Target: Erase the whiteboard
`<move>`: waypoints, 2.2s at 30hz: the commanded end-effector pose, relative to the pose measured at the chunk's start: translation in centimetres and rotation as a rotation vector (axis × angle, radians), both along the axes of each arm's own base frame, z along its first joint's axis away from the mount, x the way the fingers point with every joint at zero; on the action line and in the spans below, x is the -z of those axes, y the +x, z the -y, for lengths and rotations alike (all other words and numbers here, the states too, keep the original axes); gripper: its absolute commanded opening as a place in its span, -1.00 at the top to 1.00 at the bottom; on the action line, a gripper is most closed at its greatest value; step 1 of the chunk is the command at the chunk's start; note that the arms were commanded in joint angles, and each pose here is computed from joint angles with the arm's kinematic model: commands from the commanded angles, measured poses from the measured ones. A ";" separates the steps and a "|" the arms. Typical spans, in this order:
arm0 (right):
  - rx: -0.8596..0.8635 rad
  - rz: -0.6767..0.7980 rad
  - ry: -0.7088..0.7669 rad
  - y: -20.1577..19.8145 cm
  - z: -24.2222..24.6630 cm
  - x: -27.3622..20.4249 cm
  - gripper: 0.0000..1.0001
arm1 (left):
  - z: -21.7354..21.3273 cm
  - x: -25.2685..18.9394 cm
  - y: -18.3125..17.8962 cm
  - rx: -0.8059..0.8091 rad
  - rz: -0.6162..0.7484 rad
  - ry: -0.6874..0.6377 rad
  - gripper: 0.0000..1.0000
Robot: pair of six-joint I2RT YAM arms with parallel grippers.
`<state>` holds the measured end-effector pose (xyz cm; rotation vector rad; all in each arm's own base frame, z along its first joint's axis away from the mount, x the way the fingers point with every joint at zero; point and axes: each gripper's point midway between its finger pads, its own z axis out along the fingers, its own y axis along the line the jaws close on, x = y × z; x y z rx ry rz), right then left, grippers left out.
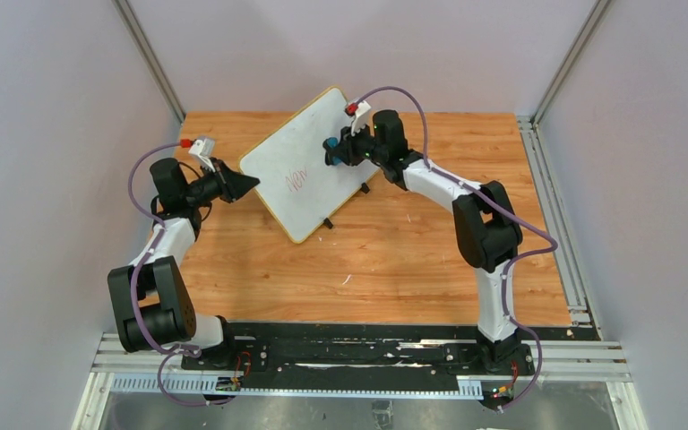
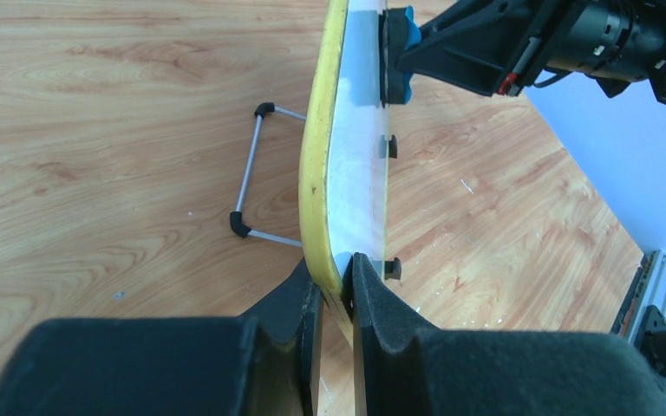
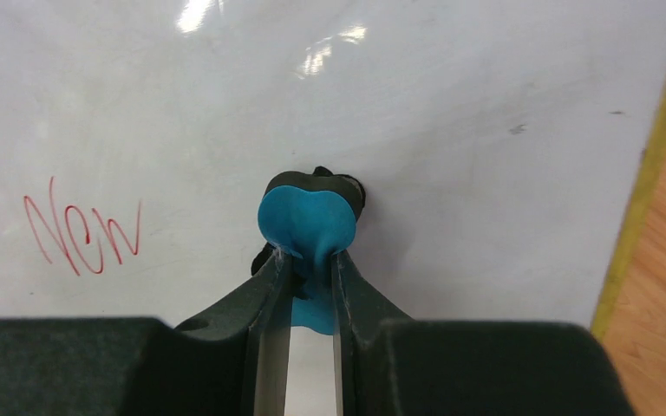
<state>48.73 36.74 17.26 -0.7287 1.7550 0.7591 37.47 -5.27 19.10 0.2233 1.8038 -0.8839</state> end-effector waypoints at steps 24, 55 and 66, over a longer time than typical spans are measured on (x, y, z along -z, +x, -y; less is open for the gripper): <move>-0.200 -0.033 0.014 -9.9 -8.9 0.0 0.99 | -0.3 1.3 -0.3 0.005 0.012 0.078 1.00; -0.034 -0.026 -0.052 -0.6 -2.0 -0.3 0.99 | -0.3 1.3 -0.3 0.003 0.010 0.083 1.00; -0.167 -0.019 -0.020 -7.4 -8.0 -1.6 0.99 | -0.3 1.3 -0.3 0.004 0.008 0.082 1.00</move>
